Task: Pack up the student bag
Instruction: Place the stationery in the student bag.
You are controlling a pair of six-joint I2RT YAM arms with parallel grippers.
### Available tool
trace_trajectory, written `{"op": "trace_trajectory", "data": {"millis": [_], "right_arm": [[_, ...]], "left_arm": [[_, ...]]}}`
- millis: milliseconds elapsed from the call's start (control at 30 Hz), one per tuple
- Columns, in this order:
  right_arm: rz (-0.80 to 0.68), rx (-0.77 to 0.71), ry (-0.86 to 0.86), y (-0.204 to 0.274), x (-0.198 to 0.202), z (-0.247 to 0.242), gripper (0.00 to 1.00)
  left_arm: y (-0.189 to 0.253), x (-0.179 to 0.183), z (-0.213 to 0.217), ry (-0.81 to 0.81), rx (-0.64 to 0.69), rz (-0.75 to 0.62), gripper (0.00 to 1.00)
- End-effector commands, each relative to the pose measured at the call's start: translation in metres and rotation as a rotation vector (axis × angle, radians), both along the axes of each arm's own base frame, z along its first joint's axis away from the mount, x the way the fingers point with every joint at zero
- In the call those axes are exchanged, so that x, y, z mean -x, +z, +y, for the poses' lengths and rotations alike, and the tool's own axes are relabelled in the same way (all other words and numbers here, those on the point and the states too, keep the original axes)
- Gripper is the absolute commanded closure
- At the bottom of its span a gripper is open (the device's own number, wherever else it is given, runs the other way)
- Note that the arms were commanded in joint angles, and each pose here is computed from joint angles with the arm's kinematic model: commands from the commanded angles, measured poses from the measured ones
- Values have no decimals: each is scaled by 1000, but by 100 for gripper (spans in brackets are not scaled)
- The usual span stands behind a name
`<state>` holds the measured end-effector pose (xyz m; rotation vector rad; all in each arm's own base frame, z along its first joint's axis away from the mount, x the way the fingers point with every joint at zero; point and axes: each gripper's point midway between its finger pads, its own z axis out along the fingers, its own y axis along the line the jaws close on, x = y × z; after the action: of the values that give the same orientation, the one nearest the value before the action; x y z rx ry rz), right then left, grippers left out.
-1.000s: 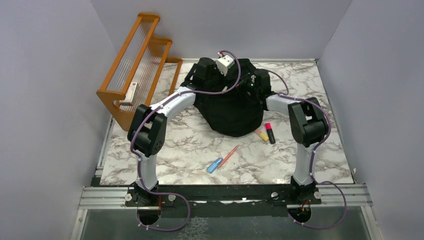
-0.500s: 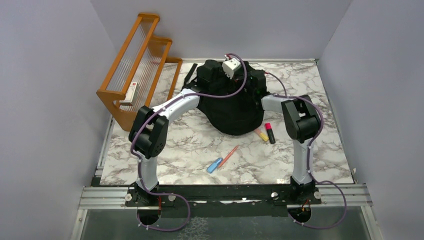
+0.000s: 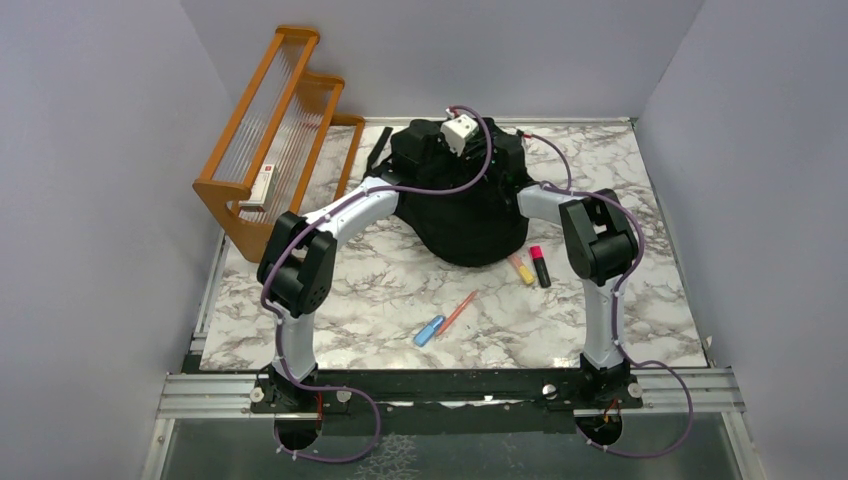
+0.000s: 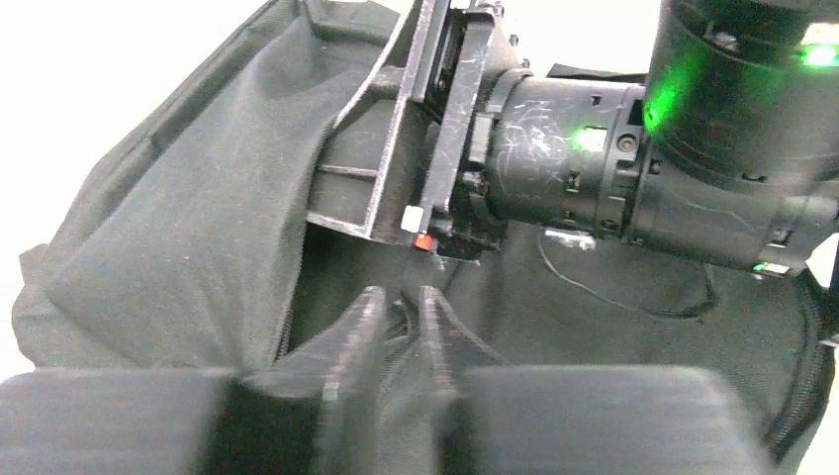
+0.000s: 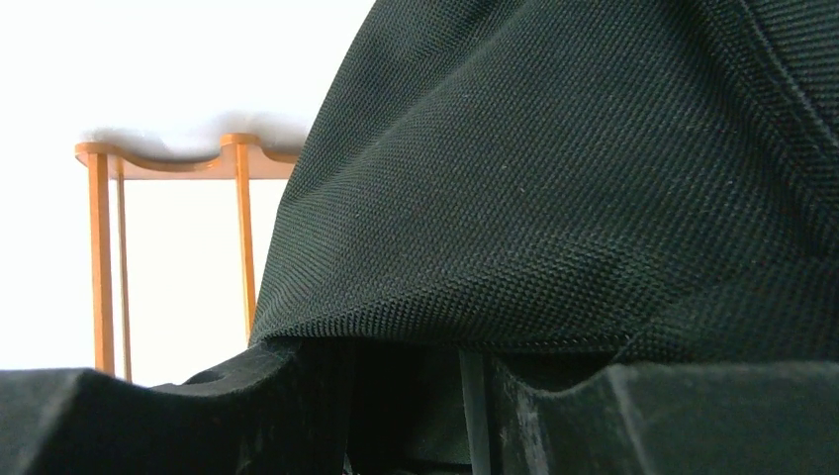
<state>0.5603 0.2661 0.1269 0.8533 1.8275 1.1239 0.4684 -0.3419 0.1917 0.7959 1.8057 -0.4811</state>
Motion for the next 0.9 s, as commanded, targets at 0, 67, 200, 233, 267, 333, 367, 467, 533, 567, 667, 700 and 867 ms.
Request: {"op": "trace_trajectory", "data": {"millis": [0,67,200,233,267,333,367,467,533,567,667,700,867], "right_arm": [[-71,48,-24,26,-3,-9,54],[-76,61,-20,27,-2,-10,54],[-83,83,-9,29,-1,-11,53],[-82,82,-11,28,-1,-12,53],[-83,79,-15,28,-2,-13,53],[-75,60,17,27,1,-9,52],[-75,54,23,26,1,-9,52],[-69,45,35,24,2,-8,51],[-68,45,39,24,3,-9,51],[-66,45,40,23,3,-10,51],[-62,36,44,23,3,-11,50],[-64,33,45,24,3,-11,50],[-66,28,47,27,3,-13,47]], "left_arm": [[40,-15,25,95,10,-98,65],[42,-23,37,121,16,-100,54],[41,-36,56,116,21,-98,38],[38,-38,57,99,8,-104,35],[36,-39,56,77,-17,-116,33],[26,-40,53,29,-65,-132,31],[23,-41,52,11,-82,-141,31],[15,-42,49,-26,-107,-157,31],[15,-43,45,-48,-107,-165,30],[16,-43,42,-60,-103,-168,30],[15,-44,32,-88,-107,-176,29],[12,-44,28,-95,-120,-179,28],[-6,-46,16,-88,-231,-198,27]]}}
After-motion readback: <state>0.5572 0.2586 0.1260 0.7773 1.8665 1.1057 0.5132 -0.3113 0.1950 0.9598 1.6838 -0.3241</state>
